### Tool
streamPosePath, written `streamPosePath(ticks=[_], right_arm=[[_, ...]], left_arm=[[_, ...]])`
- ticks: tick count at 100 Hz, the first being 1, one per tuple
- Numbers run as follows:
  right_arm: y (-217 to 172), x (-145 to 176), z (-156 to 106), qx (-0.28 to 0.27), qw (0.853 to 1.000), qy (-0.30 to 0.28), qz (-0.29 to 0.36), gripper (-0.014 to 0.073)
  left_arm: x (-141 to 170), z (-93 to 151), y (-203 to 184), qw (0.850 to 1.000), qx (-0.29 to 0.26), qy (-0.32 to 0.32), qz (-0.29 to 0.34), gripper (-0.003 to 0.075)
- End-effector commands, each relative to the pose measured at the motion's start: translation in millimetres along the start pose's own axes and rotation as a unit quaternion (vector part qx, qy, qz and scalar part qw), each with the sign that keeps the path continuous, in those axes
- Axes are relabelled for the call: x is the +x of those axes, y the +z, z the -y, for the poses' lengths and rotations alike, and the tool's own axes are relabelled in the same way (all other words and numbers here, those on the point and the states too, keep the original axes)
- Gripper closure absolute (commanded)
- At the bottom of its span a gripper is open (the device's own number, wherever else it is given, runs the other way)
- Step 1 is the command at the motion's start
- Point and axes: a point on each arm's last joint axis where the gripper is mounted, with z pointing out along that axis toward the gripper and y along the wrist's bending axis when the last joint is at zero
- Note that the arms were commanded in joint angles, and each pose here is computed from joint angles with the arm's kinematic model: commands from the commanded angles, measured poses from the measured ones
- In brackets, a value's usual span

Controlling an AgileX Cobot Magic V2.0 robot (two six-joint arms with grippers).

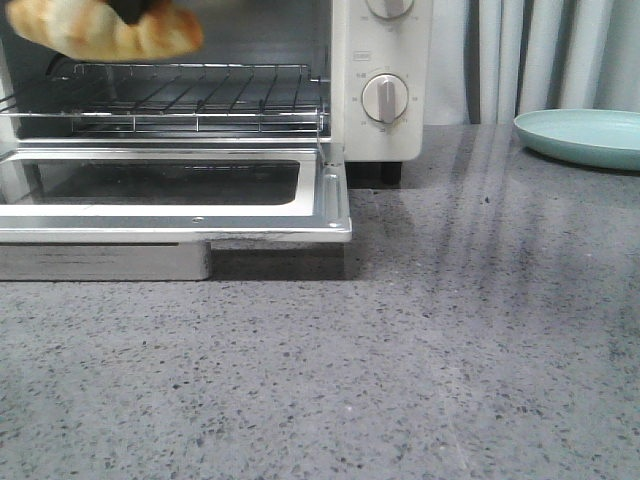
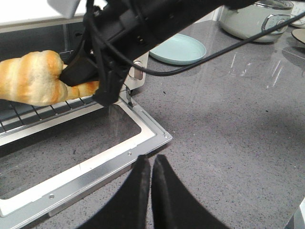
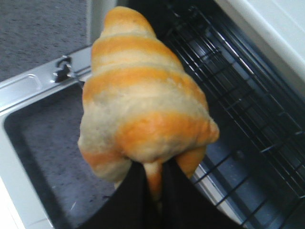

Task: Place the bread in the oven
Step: 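Lift the croissant and carry it with the right gripper into the oven, then lower the croissant onto the wire rack and open the right gripper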

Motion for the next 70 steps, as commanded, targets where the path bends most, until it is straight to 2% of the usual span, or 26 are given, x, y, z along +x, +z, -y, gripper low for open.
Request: streamPosePath(ticks=[1, 36, 42, 49, 56, 61, 66, 70], right_arm=[[-19, -17, 20, 0.033, 0.997, 0.008, 0.069, 0.0671], [-12, -17, 34, 0.054, 0.995, 0.005, 0.09, 0.0669], [-12, -17, 34, 0.054, 0.994, 0.004, 0.09, 0.064], [-12, -17, 34, 0.054, 0.994, 0.004, 0.09, 0.0548], [-12, -17, 34, 0.054, 0.995, 0.004, 0.087, 0.0389], [-12, -17, 34, 0.054, 0.995, 0.004, 0.086, 0.0239], [-12, -16, 34, 0.054, 0.995, 0.004, 0.084, 0.0128], [-12, -16, 34, 0.054, 0.995, 0.004, 0.083, 0.0074]], left_arm=[[-13, 0, -4, 0.999, -0.003, -0.006, 0.041, 0.0741], [-13, 0, -4, 0.999, -0.003, -0.006, 0.04, 0.0741], [-13, 0, -4, 0.999, -0.003, -0.006, 0.04, 0.0742], [-13, 0, -4, 0.999, -0.003, -0.006, 0.04, 0.0742], [-13, 0, -4, 0.999, -0.003, -0.006, 0.04, 0.0742], [-13, 0, -4, 0.999, -0.003, -0.006, 0.04, 0.0741], [-13, 0, -4, 0.999, -0.003, -0.006, 0.04, 0.0742], [-13, 0, -4, 0.999, -0.003, -0.006, 0.04, 0.0742]])
